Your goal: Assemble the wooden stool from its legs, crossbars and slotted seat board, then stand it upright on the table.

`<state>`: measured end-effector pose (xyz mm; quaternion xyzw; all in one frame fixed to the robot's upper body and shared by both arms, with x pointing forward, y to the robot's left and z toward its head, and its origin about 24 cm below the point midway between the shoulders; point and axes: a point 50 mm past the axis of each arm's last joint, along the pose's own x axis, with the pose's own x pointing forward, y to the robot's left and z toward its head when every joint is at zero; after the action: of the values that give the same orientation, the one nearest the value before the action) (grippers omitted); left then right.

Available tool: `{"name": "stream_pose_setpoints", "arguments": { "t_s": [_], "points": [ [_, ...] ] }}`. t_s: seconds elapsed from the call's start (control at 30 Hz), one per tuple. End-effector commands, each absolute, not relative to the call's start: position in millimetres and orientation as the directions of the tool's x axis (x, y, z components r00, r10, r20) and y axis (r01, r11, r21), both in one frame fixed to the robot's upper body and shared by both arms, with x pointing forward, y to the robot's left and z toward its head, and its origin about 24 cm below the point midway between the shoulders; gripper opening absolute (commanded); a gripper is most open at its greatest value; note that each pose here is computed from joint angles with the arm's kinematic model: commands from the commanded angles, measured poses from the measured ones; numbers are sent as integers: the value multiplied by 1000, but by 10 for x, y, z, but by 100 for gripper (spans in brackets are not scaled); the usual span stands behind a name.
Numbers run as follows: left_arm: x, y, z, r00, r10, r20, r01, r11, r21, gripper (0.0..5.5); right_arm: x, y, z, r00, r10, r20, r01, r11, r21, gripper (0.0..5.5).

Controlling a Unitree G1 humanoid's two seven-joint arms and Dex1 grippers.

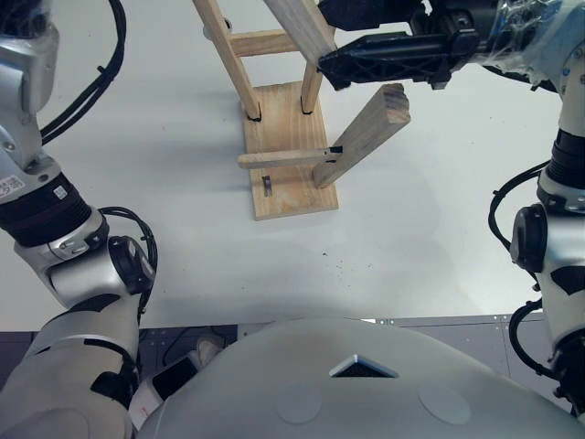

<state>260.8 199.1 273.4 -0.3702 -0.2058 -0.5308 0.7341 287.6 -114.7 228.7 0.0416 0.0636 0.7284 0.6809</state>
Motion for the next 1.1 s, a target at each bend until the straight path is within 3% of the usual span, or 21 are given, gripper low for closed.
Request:
{"name": "stream_pose_setpoints", "arguments": {
  "t_s": [0.03, 0.1, 0.3, 0.5, 0.77, 1.1],
  "points": [
    [2629, 2274, 2908, 399, -551, 733, 916, 276, -291, 204, 2898, -1234, 2319, -44, 997, -65, -990, -34, 139, 353],
    [2611, 2393, 2850, 449, -553, 702, 887, 368, -277, 203, 2827, -1333, 2344, -94, 993, -67, -985, -83, 149, 394],
    [2459, 2676, 2401, 604, -508, 614, 775, 553, -305, 203, 2744, -1601, 2305, -154, 979, -132, -969, -124, 215, 396],
    [2376, 2708, 1848, 704, -496, 508, 700, 605, -380, 203, 2748, -1415, 1961, -116, 943, -311, -982, -62, 180, 396],
    [2239, 2659, 1381, 730, -490, 476, 682, 569, -460, 203, 2822, -1423, 1976, -106, 936, -334, -980, -41, 197, 261],
    [2142, 2494, 860, 764, -524, 376, 637, 519, -570, 202, 2843, -1461, 1937, -123, 921, -369, -974, -41, 223, 235]
  ]
}}
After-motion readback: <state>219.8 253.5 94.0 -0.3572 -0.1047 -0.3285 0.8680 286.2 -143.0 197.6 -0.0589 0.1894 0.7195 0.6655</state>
